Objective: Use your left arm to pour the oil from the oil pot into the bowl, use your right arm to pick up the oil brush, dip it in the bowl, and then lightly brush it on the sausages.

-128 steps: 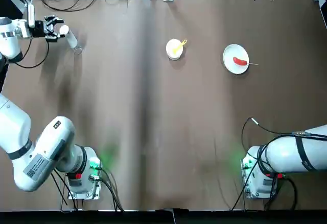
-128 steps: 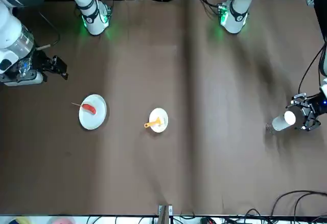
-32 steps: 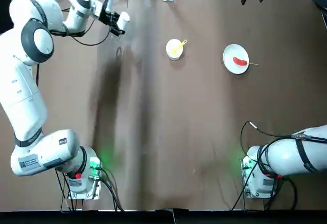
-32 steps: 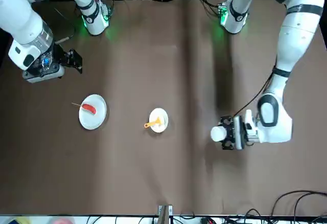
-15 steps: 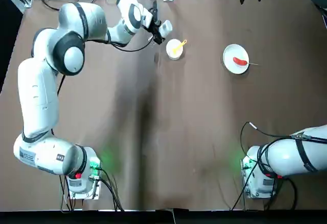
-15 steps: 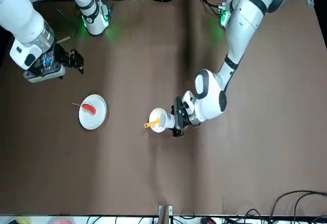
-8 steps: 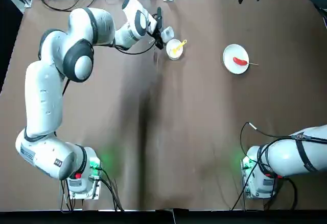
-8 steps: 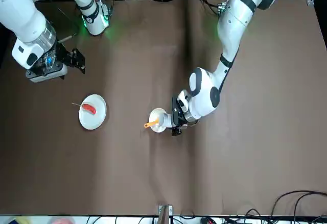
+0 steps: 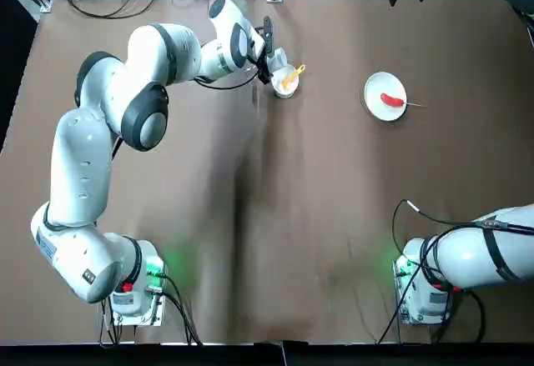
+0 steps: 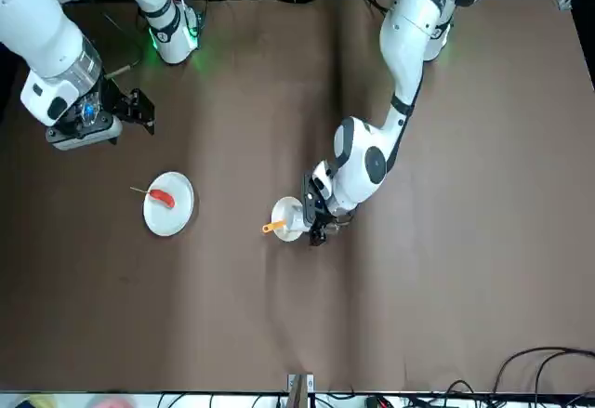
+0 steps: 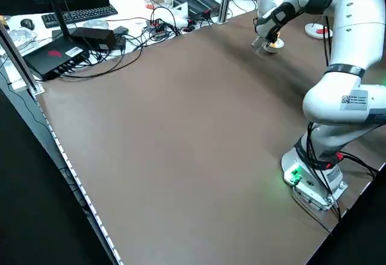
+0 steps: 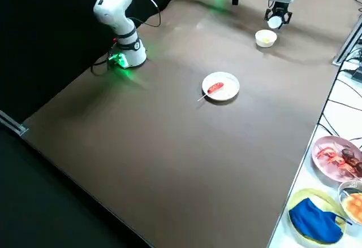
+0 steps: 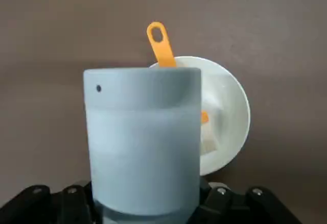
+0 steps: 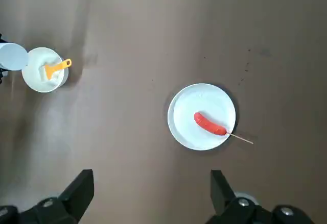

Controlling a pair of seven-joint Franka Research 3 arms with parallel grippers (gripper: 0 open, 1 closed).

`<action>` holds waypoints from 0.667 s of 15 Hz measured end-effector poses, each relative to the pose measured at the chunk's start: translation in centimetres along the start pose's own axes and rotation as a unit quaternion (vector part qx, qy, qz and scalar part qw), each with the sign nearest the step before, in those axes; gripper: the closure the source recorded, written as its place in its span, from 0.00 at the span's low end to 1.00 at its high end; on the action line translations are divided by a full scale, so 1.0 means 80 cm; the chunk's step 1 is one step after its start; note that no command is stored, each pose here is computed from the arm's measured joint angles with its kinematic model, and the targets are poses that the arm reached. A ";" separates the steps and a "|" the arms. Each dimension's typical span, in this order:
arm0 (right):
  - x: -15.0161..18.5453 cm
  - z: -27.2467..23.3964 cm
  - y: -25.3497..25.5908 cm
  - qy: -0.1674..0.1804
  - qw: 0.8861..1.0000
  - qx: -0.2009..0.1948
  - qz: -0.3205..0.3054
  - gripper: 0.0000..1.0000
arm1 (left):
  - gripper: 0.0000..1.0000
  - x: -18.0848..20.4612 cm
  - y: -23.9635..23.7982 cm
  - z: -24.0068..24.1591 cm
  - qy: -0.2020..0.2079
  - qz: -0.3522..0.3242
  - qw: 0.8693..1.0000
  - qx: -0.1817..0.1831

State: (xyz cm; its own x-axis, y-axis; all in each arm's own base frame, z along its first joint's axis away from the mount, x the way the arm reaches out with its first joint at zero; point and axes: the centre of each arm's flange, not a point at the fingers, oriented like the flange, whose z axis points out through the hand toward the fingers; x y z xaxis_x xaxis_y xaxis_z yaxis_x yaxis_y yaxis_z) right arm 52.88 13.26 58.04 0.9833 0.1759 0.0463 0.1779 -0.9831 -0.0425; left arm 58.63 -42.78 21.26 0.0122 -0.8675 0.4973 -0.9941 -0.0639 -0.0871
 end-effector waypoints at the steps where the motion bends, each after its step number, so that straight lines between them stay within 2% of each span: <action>1: 0.000 0.000 0.001 0.000 1.000 0.000 0.001 0.00 | 0.47 -0.001 -0.002 -0.001 -0.005 0.000 1.000 0.004; 10: 0.001 -0.001 0.024 0.000 1.000 0.000 0.017 0.00 | 0.47 -0.007 -0.016 -0.012 -0.038 0.029 0.999 0.025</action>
State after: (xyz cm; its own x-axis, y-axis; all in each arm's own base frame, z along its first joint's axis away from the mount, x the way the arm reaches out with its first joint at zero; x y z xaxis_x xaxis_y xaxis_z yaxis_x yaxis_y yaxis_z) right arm 53.30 11.42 58.05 0.9888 0.1423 0.0458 0.1443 -0.9886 -0.0434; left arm 59.77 -41.71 21.90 -0.0344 -0.9050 0.4240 -0.9870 -0.0360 -0.1568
